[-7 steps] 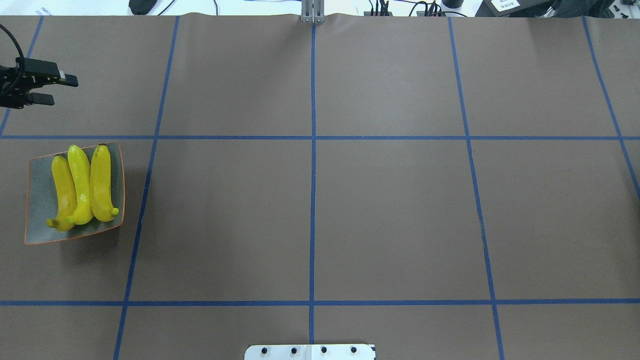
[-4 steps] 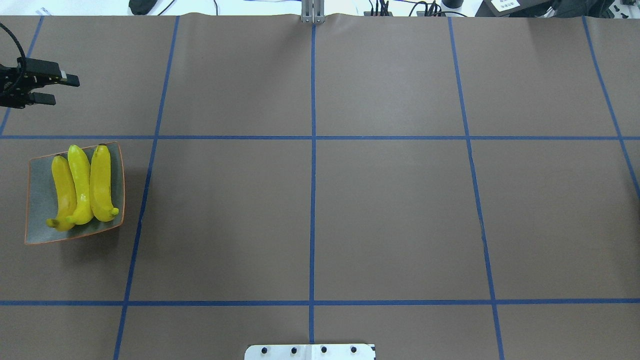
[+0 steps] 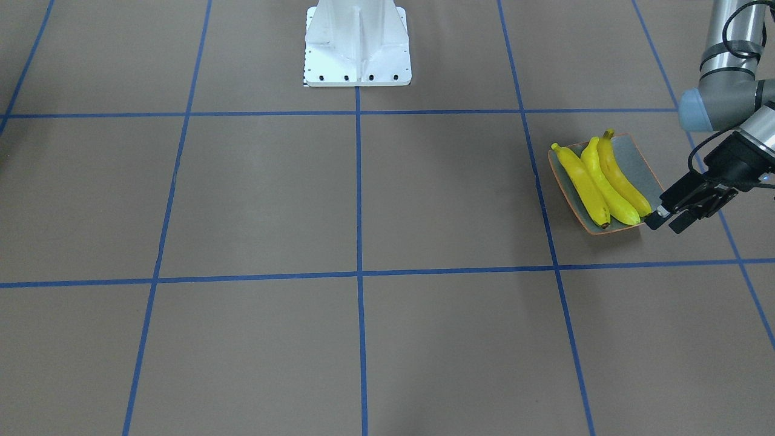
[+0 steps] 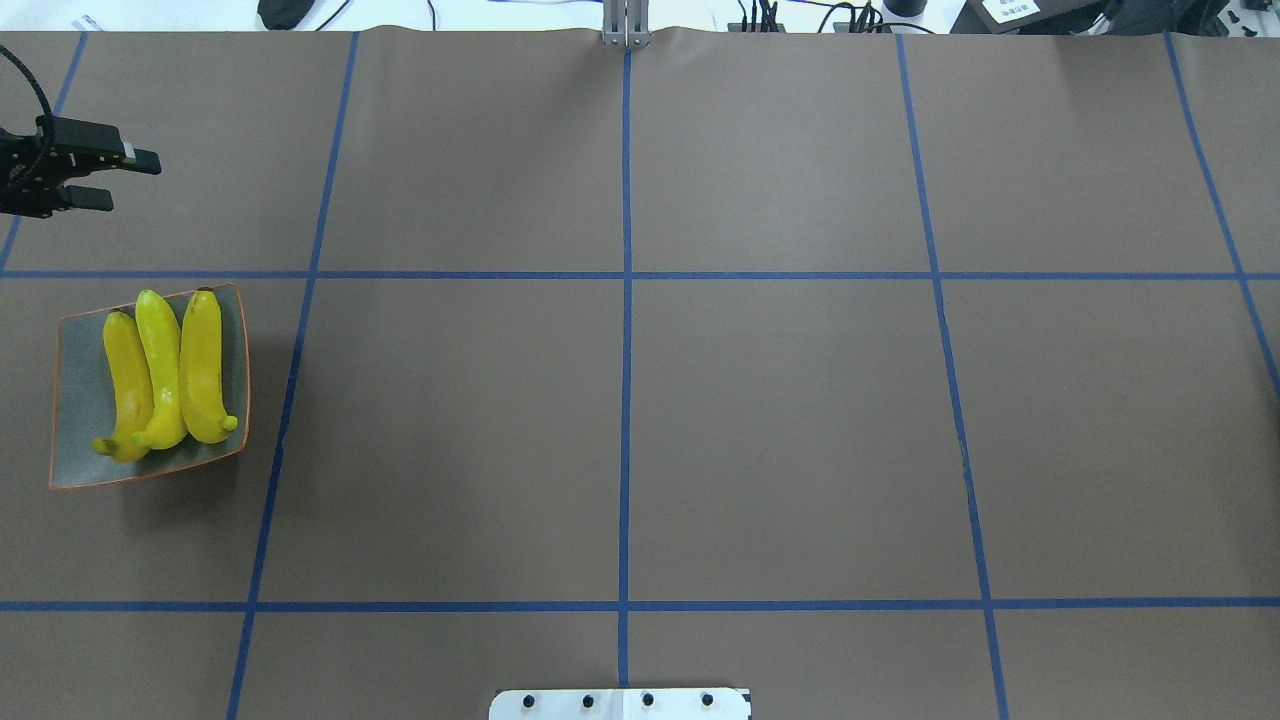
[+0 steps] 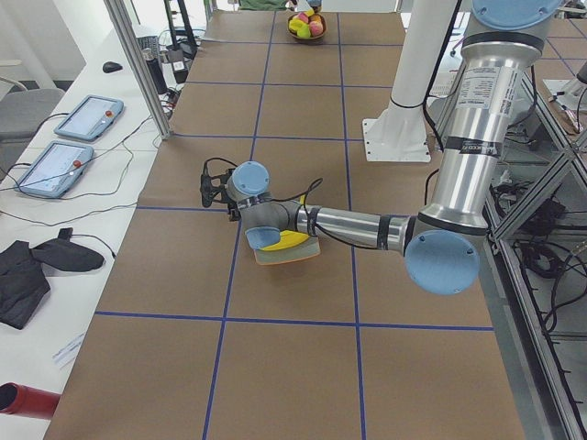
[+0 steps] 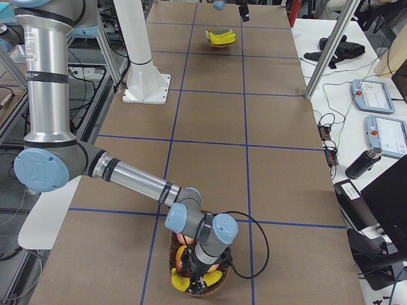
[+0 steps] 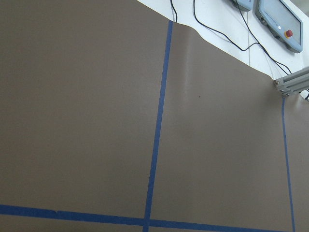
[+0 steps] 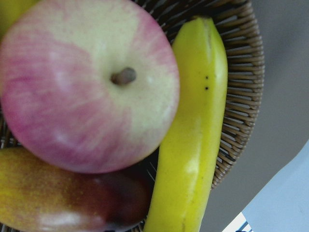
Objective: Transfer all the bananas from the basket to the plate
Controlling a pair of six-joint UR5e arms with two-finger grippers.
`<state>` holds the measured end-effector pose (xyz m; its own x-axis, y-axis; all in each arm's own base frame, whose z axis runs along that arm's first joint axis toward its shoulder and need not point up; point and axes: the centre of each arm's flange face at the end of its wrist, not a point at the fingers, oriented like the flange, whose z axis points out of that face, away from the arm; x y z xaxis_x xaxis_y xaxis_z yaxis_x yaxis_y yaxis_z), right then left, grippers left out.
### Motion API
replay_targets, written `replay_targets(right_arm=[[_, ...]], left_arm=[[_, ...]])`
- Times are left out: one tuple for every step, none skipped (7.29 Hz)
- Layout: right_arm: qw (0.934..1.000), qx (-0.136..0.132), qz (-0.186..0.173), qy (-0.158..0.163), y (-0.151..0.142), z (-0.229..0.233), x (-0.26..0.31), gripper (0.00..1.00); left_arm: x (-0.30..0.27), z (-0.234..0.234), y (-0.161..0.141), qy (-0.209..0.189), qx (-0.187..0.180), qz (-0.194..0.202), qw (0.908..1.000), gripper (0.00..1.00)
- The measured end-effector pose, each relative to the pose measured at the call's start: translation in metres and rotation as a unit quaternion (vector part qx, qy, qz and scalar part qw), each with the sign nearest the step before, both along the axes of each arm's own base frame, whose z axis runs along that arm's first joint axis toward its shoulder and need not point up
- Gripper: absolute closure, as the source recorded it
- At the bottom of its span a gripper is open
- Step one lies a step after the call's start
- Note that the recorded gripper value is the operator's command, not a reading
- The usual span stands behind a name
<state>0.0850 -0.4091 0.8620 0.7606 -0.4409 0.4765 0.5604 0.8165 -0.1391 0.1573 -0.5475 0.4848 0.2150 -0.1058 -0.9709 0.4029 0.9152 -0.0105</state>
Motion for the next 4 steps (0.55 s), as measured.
replay_targets(right_arm=[[1.0,-0.001,0.0,0.0,0.0011,0.0007,-0.0009,1.0],[1.0,0.0,-0.002,-0.001,0.001,0.0005,-0.0018,1.0],[1.0,0.001,-0.004,-0.001,0.0011,0.0003,-0.0024,1.0],[1.0,0.002,-0.005,-0.002,0.0003,-0.001,-0.0028,1.0]], left_arm=[[0.0007,-0.0007,0.0003,0.0,0.001,0.001,1.0,0.0],[0.0011,-0.0011,0.0006,0.0,0.001,0.001,1.0,0.0],[0.0014,-0.0013,0.0007,0.001,0.001,0.001,1.0,0.0],[0.0015,-0.0017,0.0009,0.001,0.002,0.001,1.0,0.0]])
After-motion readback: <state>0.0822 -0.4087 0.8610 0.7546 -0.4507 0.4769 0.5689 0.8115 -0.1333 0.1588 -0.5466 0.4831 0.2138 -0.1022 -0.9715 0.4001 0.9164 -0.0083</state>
